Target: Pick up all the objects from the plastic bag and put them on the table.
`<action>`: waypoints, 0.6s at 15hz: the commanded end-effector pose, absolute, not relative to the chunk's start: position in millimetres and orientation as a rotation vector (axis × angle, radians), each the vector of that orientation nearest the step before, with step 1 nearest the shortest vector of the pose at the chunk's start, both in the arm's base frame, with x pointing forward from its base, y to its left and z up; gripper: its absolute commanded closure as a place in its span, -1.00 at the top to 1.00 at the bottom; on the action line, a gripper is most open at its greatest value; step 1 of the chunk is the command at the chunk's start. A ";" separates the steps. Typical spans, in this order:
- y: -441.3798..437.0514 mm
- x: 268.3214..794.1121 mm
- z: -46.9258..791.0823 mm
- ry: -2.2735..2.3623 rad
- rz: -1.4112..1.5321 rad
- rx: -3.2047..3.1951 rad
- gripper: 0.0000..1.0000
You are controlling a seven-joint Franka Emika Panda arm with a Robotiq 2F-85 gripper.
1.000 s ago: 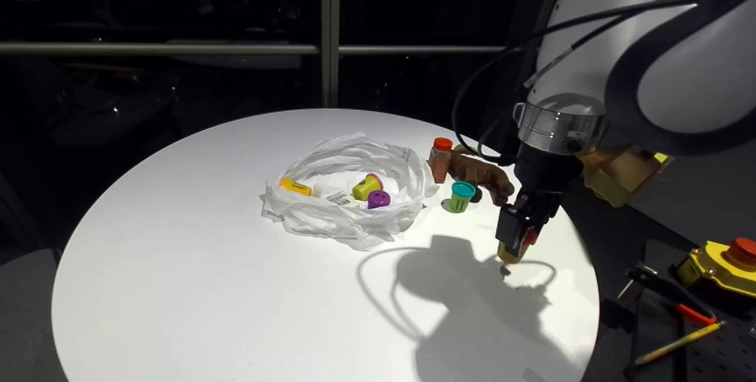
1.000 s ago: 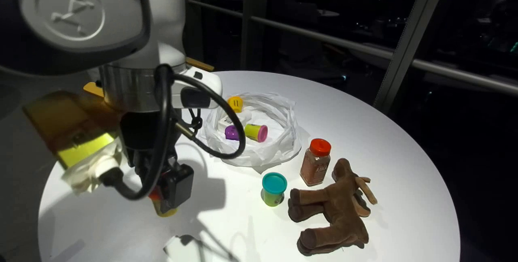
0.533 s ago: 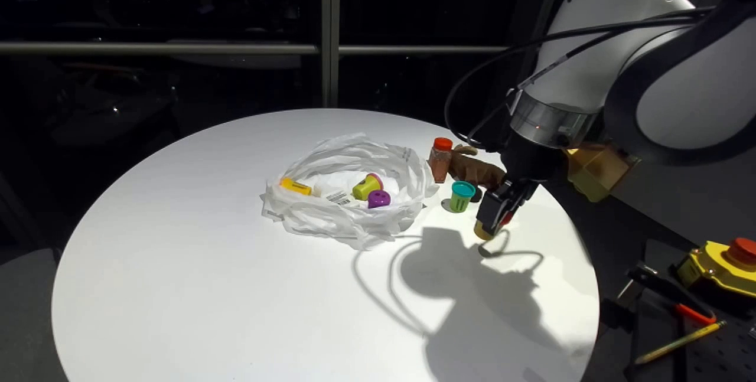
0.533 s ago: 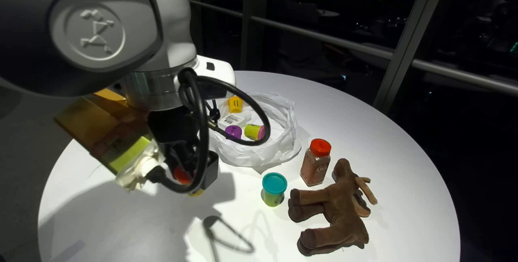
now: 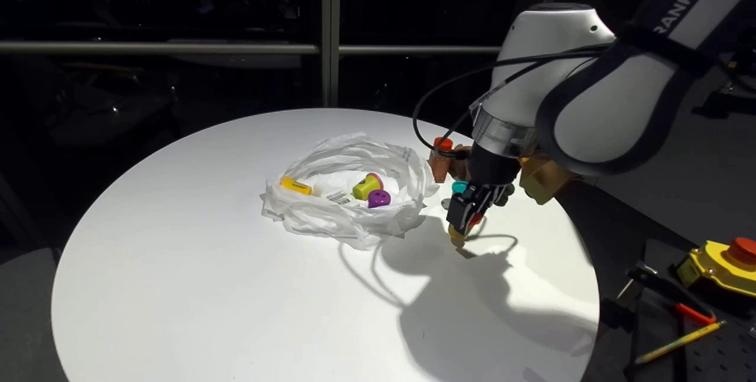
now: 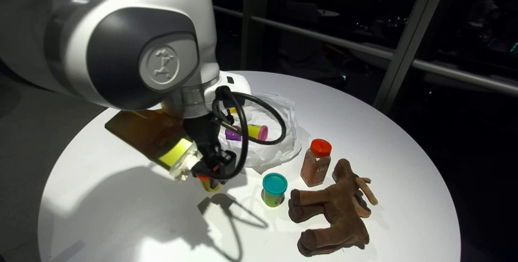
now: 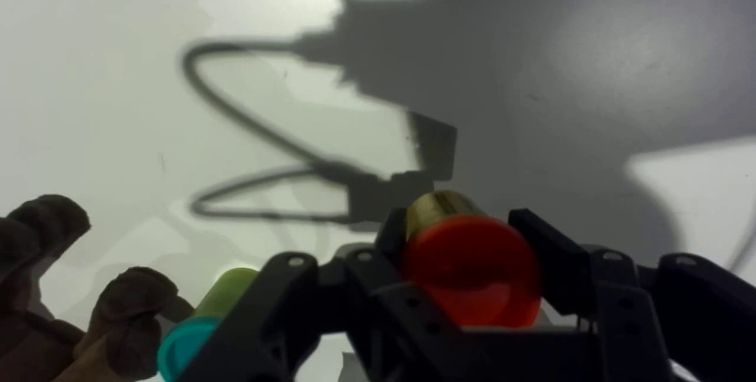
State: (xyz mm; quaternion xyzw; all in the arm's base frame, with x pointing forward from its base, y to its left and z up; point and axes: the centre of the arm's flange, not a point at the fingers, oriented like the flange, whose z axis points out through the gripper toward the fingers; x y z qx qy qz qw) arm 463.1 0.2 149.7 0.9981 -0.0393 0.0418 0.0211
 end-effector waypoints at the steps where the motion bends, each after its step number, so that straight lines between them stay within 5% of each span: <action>1: -45.7 486.8 174.3 -0.126 0.149 3.095 0.05; 2: -54.5 490.6 179.5 -0.131 0.151 3.096 0.49; 4: -70.6 493.6 193.0 -0.131 0.139 3.103 0.56; 7: -75.6 491.5 209.3 -0.082 0.098 3.133 0.97; 9: -71.3 488.5 220.2 -0.040 0.072 3.155 1.00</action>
